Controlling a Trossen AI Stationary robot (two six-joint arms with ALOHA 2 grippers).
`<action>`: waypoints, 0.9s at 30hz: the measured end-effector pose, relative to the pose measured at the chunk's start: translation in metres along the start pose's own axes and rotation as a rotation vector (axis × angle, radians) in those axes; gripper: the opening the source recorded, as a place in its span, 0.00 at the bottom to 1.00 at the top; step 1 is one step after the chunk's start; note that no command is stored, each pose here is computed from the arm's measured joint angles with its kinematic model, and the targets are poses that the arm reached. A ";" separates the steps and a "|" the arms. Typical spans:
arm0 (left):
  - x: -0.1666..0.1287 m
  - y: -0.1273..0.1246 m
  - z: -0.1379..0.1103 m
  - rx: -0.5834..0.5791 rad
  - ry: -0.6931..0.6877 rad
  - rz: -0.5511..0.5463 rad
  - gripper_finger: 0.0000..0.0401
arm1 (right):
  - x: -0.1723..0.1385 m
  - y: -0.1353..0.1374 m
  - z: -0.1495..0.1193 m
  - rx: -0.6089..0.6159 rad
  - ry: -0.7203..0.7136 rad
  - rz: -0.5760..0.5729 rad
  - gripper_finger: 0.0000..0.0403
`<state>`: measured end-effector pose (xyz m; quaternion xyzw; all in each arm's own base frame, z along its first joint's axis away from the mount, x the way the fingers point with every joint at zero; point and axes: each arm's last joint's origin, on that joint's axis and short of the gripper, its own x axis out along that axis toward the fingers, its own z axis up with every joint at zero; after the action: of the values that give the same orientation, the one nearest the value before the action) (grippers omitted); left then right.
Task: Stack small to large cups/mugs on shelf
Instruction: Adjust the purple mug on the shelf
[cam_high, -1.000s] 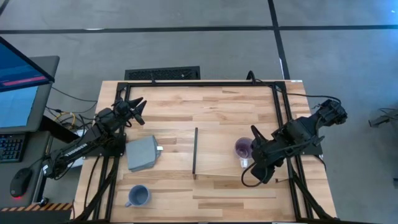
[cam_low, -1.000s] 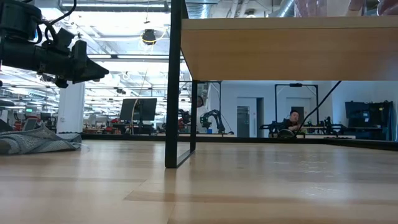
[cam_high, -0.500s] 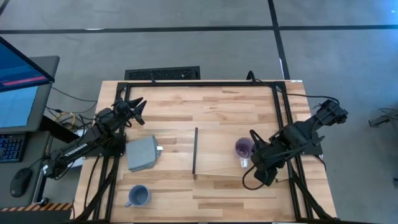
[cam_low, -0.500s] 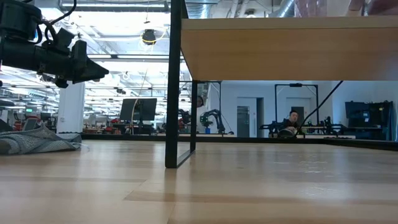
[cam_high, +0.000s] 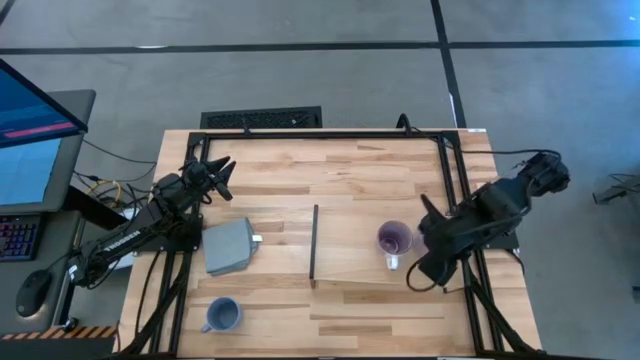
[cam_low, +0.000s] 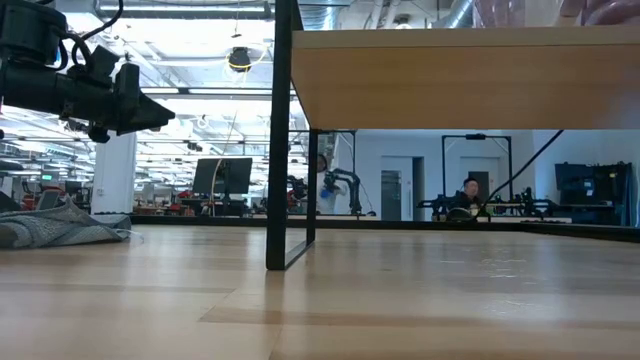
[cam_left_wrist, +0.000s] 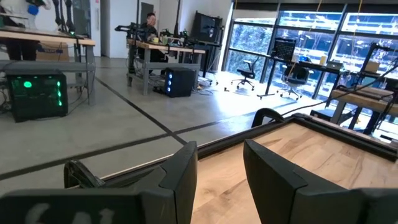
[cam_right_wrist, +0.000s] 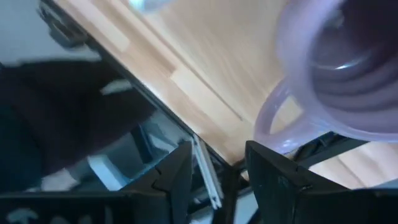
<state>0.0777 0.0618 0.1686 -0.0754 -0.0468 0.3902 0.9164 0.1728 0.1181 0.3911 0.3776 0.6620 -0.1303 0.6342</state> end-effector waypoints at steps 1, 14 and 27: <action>0.000 0.000 0.000 0.001 0.000 0.000 0.30 | -0.004 -0.003 -0.001 0.020 -0.022 0.009 0.43; 0.000 0.000 0.000 -0.005 0.000 0.000 0.30 | 0.008 -0.020 -0.005 0.107 0.067 -0.024 0.43; 0.000 0.000 0.000 0.009 0.000 0.000 0.30 | 0.009 -0.020 -0.004 0.096 0.059 -0.028 0.43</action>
<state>0.0777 0.0618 0.1685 -0.0715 -0.0451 0.3905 0.9167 0.1569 0.1101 0.3771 0.4018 0.6786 -0.1595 0.5938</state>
